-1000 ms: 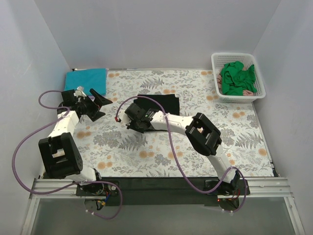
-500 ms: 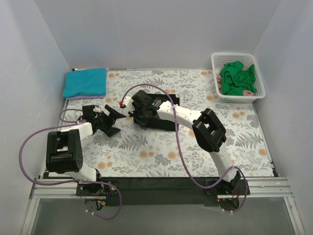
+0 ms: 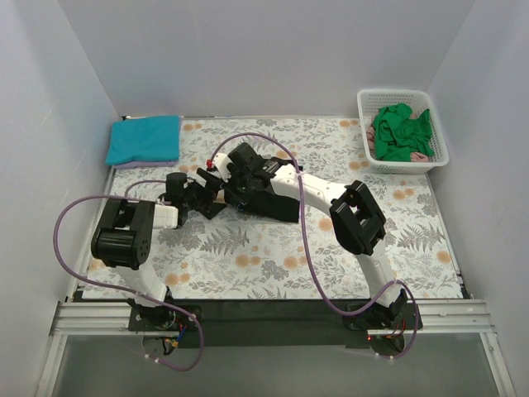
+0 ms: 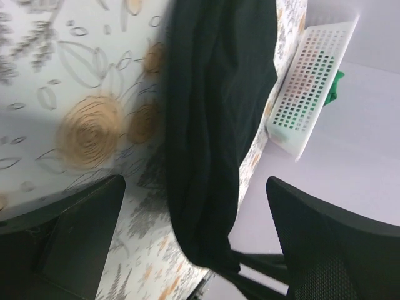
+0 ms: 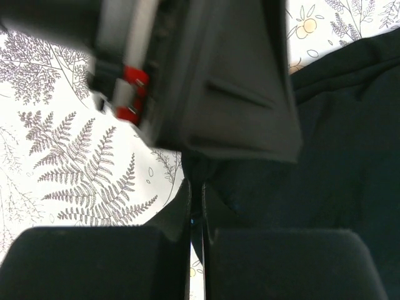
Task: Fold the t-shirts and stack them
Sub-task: Neatly place the folded tshirt to the corner
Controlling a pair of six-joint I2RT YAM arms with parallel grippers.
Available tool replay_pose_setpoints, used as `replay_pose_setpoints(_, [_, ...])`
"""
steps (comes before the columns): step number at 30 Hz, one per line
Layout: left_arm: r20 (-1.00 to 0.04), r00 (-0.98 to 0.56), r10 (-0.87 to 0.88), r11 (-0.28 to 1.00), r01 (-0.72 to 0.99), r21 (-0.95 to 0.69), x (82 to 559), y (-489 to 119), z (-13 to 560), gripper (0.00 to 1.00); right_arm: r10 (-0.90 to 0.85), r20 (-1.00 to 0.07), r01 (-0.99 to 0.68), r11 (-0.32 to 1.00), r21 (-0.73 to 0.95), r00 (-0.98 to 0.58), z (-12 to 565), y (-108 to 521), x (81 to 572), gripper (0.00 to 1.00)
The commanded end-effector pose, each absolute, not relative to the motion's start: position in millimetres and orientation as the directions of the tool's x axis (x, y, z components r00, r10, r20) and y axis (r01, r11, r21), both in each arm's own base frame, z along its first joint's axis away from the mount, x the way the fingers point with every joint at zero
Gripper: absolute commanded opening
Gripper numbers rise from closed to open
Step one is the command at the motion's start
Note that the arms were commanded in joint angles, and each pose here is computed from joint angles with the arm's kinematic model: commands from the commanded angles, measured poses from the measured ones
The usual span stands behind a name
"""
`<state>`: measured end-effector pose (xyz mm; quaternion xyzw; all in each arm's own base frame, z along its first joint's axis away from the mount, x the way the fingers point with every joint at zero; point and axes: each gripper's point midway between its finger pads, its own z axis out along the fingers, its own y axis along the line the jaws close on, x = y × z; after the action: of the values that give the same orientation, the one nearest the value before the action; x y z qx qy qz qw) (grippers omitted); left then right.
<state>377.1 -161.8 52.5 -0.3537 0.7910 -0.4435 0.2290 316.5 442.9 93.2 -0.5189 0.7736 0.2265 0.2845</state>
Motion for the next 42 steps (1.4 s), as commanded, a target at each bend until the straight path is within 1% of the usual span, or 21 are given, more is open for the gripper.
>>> replay_pose_setpoints(1, [-0.054, -0.589, -0.806, 0.36, -0.416, -0.835, 385.4, -163.7, 31.7, 0.98, -0.593, -0.756, -0.937, 0.341, 0.076, -0.277, 140.4, 458.2, 320.7, 0.01])
replay_pose_setpoints(12, [-0.039, -0.545, -0.838, 0.364, -0.504, -0.783, 411.1, -170.8, -3.7, 0.98, -0.567, -0.769, -0.932, 0.348, 0.1, -0.294, 150.3, 461.0, 321.2, 0.01])
replay_pose_setpoints(13, [-0.048, -0.543, -0.839, 0.365, -0.494, -0.789, 416.3, -171.0, -1.5, 0.95, -0.567, -0.767, -0.93, 0.351, 0.105, -0.3, 149.1, 459.7, 321.9, 0.01])
replay_pose_setpoints(14, [-0.049, -0.541, -0.839, 0.365, -0.494, -0.789, 417.9, -171.6, -2.6, 0.9, -0.567, -0.766, -0.93, 0.35, 0.108, -0.302, 149.0, 459.7, 321.2, 0.01])
replay_pose_setpoints(17, [-0.051, -0.534, -0.844, 0.361, -0.495, -0.79, 425.8, -172.0, -5.6, 0.84, -0.564, -0.766, -0.929, 0.352, 0.115, -0.308, 148.6, 459.4, 321.9, 0.01])
replay_pose_setpoints(18, [-0.05, -0.534, -0.844, 0.362, -0.497, -0.789, 427.3, -172.3, -8.5, 0.8, -0.563, -0.767, -0.929, 0.353, 0.113, -0.308, 148.8, 459.5, 322.4, 0.01])
replay_pose_setpoints(21, [-0.04, -0.543, -0.839, 0.359, -0.497, -0.79, 430.2, -176.4, -11.1, 0.74, -0.565, -0.763, -0.927, 0.354, 0.119, -0.314, 146.2, 459.2, 322.4, 0.01])
replay_pose_setpoints(24, [-0.036, -0.552, -0.833, 0.361, -0.493, -0.792, 430.9, -179.9, -10.7, 0.67, -0.564, -0.761, -0.926, 0.356, 0.126, -0.32, 144.1, 459.0, 323.3, 0.01])
replay_pose_setpoints(26, [-0.044, -0.562, -0.826, 0.369, -0.478, -0.797, 430.6, -180.9, -8.8, 0.47, -0.564, -0.759, -0.924, 0.363, 0.124, -0.323, 143.2, 458.3, 325.1, 0.01])
replay_pose_setpoints(27, [-0.057, -0.569, -0.821, 0.377, -0.463, -0.802, 432.9, -181.5, -5.2, 0.34, -0.565, -0.758, -0.923, 0.364, 0.124, -0.325, 141.6, 458.4, 326.3, 0.01])
replay_pose_setpoints(28, [-0.07, -0.576, -0.814, 0.393, -0.457, -0.798, 434.1, -181.3, -4.2, 0.06, -0.562, -0.759, -0.921, 0.368, 0.127, -0.329, 142.0, 458.4, 327.2, 0.01])
replay_pose_setpoints(29, [-0.125, -0.597, -0.792, 0.445, -0.424, -0.789, 438.1, -179.6, -2.7, 0.0, -0.559, -0.76, -0.919, 0.372, 0.127, -0.332, 143.0, 458.6, 328.7, 0.01])
replay_pose_setpoints(30, [-0.146, -0.61, -0.779, 0.469, -0.412, -0.782, 443.4, -180.8, 3.6, 0.0, -0.557, -0.759, -0.916, 0.38, 0.128, -0.337, 143.1, 456.2, 331.4, 0.01])
replay_pose_setpoints(31, [-0.177, -0.622, -0.763, 0.497, -0.389, -0.775, 448.0, -180.4, 8.1, 0.0, -0.551, -0.76, -0.913, 0.386, 0.134, -0.344, 144.5, 455.4, 332.3, 0.1])
replay_pose_setpoints(32, [-0.24, -0.649, -0.722, 0.563, -0.35, -0.749, 451.6, -177.4, 9.1, 0.0, -0.549, -0.759, -0.91, 0.392, 0.138, -0.351, 145.0, 452.5, 333.8, 0.4])
replay_pose_setpoints(34, [-0.304, -0.677, -0.67, 0.642, -0.323, -0.695, 463.9, -172.2, 18.5, 0.0, -0.538, -0.756, -0.897, 0.419, 0.143, -0.372, 147.6, 439.1, 340.8, 0.66])
replay_pose_setpoints(35, [-0.33, -0.686, -0.648, 0.669, -0.306, -0.678, 467.0, -168.3, 22.1, 0.0, -0.534, -0.755, -0.891, 0.43, 0.146, -0.382, 149.0, 433.2, 343.2, 0.87])
replay_pose_setpoints(36, [-0.406, -0.707, -0.579, 0.738, -0.242, -0.63, 472.2, -162.9, 25.5, 0.0, -0.525, -0.755, -0.882, 0.448, 0.148, -0.393, 150.9, 422.8, 350.8, 0.94])
replay_pose_setpoints(37, [-0.42, -0.722, -0.549, 0.768, -0.238, -0.595, 475.9, -158.7, 30.4, 0.0, -0.523, -0.754, -0.879, 0.453, 0.149, -0.398, 154.0, 414.0, 349.2, 0.98])
replay_pose_setpoints(40, [-0.547, -0.724, -0.419, 0.869, -0.146, -0.473, 493.1, -139.6, 46.7, 0.0, -0.51, -0.758, -0.866, 0.48, 0.142, -0.407, 162.3, 389.9, 354.3, 0.98])
replay_pose_setpoints(42, [-0.592, -0.715, -0.373, 0.9, -0.122, -0.419, 502.6, -126.2, 52.7, 0.0, -0.503, -0.757, -0.857, 0.494, 0.144, -0.417, 165.8, 376.6, 357.2, 0.98])
